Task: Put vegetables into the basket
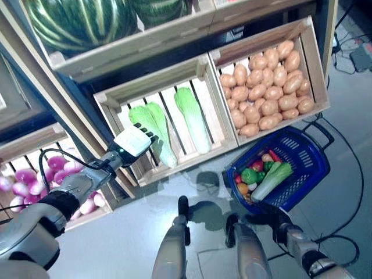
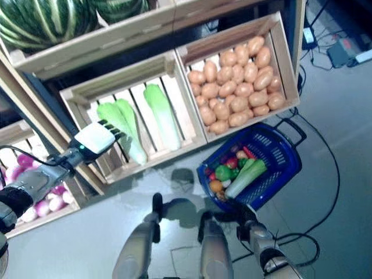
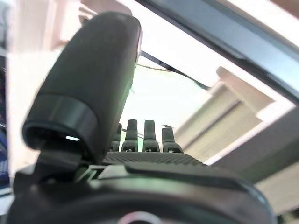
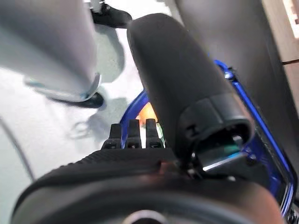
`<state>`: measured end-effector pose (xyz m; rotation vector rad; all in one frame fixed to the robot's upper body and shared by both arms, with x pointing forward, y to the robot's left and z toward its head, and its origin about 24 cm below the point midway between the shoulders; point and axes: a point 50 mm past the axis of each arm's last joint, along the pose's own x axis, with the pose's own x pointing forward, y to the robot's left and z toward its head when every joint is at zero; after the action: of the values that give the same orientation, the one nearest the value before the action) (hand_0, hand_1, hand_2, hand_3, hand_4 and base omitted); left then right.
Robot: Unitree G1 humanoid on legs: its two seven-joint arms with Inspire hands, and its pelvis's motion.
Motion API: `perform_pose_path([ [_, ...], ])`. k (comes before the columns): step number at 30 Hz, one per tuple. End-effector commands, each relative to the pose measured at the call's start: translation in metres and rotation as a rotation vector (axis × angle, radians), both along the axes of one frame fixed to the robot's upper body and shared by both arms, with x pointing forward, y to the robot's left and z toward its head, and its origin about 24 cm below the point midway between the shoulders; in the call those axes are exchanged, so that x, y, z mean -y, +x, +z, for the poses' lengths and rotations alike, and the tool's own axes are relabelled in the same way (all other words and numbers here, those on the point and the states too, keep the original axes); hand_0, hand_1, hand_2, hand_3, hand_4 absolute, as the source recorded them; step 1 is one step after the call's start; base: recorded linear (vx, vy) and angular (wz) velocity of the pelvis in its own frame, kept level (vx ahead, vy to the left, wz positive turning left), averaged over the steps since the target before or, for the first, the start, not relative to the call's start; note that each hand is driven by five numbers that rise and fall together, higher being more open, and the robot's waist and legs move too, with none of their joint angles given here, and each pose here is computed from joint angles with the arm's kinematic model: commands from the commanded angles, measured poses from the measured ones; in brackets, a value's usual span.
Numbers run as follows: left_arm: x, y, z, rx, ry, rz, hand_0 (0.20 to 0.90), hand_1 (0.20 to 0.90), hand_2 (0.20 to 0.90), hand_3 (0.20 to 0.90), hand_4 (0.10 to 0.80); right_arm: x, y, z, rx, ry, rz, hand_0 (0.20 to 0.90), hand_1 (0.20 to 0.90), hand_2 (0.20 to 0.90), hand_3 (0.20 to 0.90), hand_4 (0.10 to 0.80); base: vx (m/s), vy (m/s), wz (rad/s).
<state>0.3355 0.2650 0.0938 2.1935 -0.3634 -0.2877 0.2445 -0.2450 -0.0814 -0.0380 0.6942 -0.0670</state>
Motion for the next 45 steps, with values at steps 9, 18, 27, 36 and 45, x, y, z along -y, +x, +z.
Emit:
perform_pose_path([
  [9,-0.010,0.021,0.056,0.426,-0.009,-0.007,0.900,0.900,0.900,0.900,0.800,0.013,0.031,0.044,0.209,-0.005,-0.035,0.900,0.900,0.900,0.900,0.800,-0.036,0.067,-0.07],
  [18,0.001,0.021,0.054,0.448,0.010,-0.085,0.900,0.900,0.900,0.900,0.800,0.016,0.035,0.054,0.245,-0.005,-0.038,0.900,0.900,0.900,0.900,0.800,0.006,0.045,-0.02],
  [27,-0.003,0.025,0.056,0.427,0.147,-0.038,0.900,0.900,0.900,0.900,0.800,0.021,0.039,0.070,0.308,0.011,-0.056,0.900,0.900,0.900,0.900,0.800,0.000,0.049,-0.02],
  [36,-0.015,0.025,0.078,0.455,0.269,-0.017,0.900,0.900,0.900,0.900,0.800,0.028,0.035,0.072,0.310,0.032,-0.092,0.900,0.900,0.900,0.900,0.800,0.000,0.003,0.00],
  [45,-0.025,0.025,0.102,0.470,0.325,0.047,0.900,0.900,0.900,0.900,0.800,0.035,0.028,0.070,0.315,0.046,-0.110,0.900,0.900,0.900,0.900,0.800,-0.003,0.012,-0.03],
])
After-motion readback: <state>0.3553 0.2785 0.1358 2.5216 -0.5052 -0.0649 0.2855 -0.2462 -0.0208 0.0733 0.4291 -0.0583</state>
